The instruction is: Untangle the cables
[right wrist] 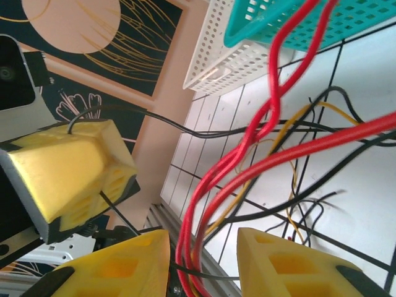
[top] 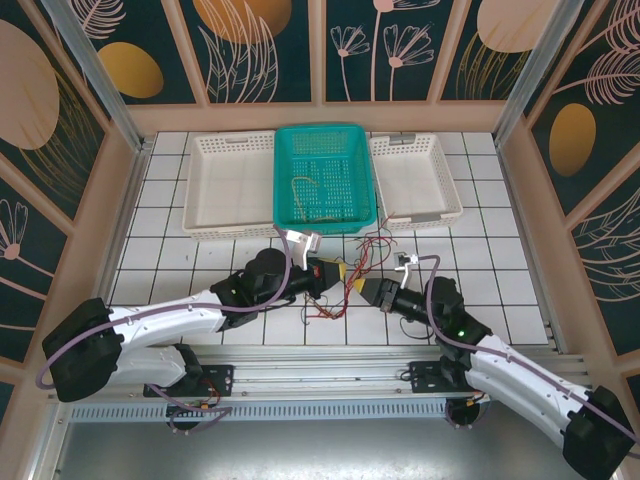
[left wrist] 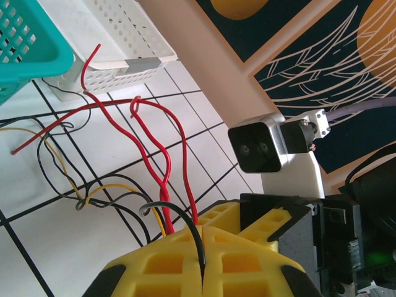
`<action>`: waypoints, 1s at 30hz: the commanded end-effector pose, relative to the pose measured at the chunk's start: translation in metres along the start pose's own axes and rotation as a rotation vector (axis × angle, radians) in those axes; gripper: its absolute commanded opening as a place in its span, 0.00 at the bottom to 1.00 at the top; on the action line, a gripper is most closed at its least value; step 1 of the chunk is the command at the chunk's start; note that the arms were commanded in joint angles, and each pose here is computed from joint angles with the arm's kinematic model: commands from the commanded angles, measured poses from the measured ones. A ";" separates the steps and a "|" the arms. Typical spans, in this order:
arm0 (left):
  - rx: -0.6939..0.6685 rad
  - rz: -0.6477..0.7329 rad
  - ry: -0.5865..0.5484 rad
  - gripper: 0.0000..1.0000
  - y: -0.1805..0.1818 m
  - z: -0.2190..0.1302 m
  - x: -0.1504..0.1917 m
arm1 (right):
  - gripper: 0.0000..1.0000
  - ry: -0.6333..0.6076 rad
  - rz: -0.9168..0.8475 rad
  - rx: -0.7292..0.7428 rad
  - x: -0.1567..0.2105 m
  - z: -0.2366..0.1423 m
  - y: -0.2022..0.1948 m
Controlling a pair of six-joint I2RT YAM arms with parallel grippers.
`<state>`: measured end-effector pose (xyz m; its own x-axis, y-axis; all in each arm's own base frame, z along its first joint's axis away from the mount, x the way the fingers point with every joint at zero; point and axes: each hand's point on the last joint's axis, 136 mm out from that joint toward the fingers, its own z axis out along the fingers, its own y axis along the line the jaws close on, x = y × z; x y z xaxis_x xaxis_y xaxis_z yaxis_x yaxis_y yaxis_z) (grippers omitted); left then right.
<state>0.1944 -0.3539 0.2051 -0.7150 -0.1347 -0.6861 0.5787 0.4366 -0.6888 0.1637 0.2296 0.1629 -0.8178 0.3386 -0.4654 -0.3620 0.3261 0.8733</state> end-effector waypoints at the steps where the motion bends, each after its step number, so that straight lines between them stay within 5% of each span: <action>1: 0.020 0.023 -0.029 0.00 -0.011 0.000 -0.012 | 0.34 -0.053 -0.023 -0.044 -0.010 0.002 0.013; 5: 0.020 0.018 -0.031 0.00 -0.010 0.000 -0.012 | 0.29 -0.044 -0.028 -0.038 -0.010 0.009 0.011; 10: -0.002 0.039 -0.047 0.00 -0.011 -0.007 -0.017 | 0.00 -0.040 -0.048 0.004 -0.013 0.013 0.007; 20: -0.264 0.209 -0.163 0.00 -0.002 -0.067 -0.066 | 0.00 -0.181 0.068 0.370 -0.030 -0.021 -0.075; 30: -0.513 0.389 -0.318 0.00 -0.011 -0.148 -0.133 | 0.00 -0.252 0.148 0.564 -0.035 -0.049 -0.124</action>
<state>0.2175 -0.2410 0.3277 -0.3755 -0.1808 -0.9090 0.5284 0.7640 -0.3702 0.2134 0.1545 0.0947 -0.7144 0.5528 -0.4289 0.0006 0.6135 0.7897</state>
